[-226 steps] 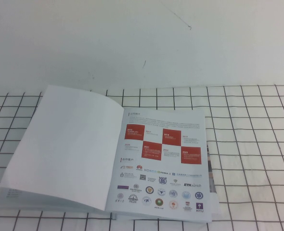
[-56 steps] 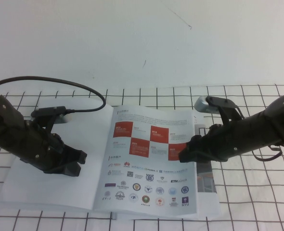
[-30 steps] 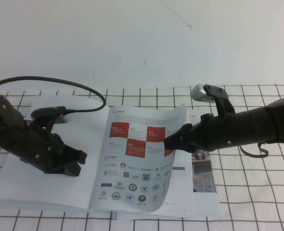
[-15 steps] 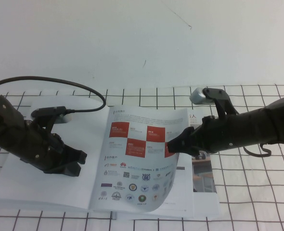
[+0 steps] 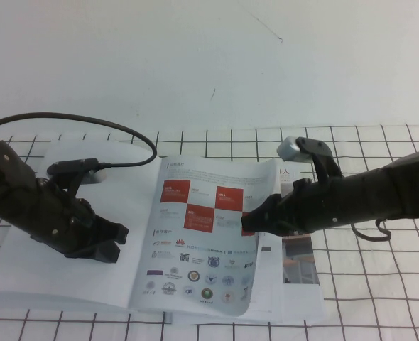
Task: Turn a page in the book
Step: Open the closed book
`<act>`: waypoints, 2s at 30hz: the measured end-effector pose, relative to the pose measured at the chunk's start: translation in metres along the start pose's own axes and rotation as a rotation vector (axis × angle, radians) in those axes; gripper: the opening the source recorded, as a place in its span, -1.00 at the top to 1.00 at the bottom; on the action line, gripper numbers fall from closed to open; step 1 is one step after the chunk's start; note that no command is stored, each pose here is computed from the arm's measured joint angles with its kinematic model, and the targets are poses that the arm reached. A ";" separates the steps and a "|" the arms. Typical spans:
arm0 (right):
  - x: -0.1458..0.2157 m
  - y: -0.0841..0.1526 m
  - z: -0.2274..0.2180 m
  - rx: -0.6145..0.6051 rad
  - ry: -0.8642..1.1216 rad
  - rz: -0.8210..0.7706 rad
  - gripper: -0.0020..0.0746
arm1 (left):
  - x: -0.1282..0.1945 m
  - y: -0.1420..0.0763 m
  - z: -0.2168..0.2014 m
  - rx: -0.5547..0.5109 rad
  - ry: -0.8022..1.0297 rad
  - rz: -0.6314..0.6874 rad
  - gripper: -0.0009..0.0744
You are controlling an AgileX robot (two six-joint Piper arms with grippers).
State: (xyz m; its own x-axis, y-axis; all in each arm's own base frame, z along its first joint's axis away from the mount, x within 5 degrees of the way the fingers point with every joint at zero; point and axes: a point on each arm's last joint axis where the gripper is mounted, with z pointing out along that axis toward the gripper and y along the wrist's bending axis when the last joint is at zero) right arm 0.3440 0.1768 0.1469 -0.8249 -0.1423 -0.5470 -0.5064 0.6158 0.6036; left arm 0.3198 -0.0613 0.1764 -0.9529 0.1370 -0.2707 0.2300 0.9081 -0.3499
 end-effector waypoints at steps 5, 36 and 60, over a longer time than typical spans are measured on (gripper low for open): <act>0.014 -0.016 0.016 -0.002 0.055 0.047 0.00 | 0.001 0.000 0.000 0.005 0.009 0.000 0.98; 0.015 -0.011 0.018 -0.077 0.043 0.037 0.02 | -0.003 0.076 -0.016 -0.188 -0.103 -0.158 0.98; -0.002 0.000 -0.015 0.132 0.049 -0.021 0.02 | -0.009 0.004 0.041 -0.127 0.056 0.084 0.98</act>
State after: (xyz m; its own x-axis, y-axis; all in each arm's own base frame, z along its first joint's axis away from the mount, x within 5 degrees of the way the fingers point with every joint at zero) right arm 0.3419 0.1654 0.1571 -0.8273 -0.1921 -0.5279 -0.4891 0.7085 0.5087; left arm 0.3376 -0.0753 0.1406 -0.9416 0.2332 -0.2428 0.2858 0.9348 -0.2108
